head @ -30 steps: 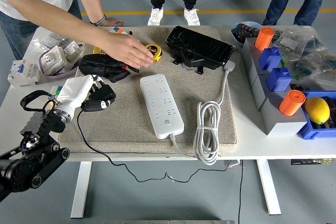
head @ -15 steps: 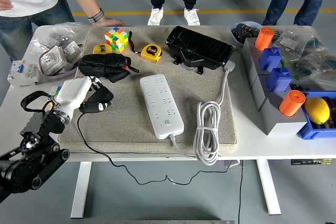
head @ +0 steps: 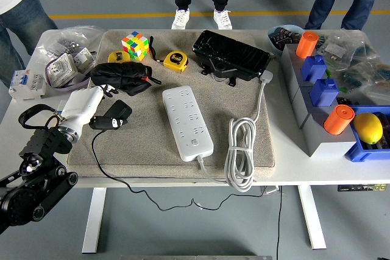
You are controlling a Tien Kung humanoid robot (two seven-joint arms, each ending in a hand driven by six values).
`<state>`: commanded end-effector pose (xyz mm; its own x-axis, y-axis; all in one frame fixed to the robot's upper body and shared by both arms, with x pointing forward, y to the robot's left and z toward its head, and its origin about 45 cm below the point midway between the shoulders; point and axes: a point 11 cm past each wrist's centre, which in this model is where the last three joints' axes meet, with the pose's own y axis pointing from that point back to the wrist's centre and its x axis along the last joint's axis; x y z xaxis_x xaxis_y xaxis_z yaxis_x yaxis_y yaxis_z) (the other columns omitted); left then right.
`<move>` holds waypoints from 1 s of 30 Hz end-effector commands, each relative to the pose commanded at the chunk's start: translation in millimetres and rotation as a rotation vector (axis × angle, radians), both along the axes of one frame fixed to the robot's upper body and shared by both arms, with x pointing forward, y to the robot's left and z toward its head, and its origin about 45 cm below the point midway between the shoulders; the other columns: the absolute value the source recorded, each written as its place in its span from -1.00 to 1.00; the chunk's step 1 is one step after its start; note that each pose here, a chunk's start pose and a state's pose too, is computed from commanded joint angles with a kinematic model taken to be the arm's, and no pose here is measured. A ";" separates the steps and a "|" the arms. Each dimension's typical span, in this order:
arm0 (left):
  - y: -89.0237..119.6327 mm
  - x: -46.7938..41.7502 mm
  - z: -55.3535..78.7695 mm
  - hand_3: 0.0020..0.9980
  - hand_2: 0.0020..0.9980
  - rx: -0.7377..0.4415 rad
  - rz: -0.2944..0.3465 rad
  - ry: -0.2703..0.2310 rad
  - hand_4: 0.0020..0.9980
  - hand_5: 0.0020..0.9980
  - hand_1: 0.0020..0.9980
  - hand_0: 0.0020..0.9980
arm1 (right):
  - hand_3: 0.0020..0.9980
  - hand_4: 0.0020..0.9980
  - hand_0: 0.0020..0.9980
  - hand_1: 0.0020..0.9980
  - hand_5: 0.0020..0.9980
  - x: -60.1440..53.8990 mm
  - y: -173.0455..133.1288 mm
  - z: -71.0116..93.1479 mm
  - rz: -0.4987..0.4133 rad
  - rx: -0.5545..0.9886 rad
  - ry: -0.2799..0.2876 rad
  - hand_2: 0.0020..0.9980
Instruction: Put the plug near the board,insert it into the board,press the button,pull the plug out
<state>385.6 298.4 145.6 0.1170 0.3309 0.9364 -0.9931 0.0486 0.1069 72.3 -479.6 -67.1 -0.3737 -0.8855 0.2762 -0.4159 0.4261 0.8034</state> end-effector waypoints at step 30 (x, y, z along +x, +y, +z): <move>52.1 -7.2 16.0 0.33 0.33 -0.953 0.233 -0.217 0.86 -0.09 0.33 0.18 | 0.09 0.46 0.21 0.22 -0.57 -7.6 -5.9 -3.0 -0.016 -0.012 0.056 0.12</move>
<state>378.5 350.5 161.6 -0.1882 0.9463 0.2627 -0.9821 -0.1788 -0.0595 64.6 -485.5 -70.1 -0.3714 -0.8761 0.3076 -0.3638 0.4421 0.8199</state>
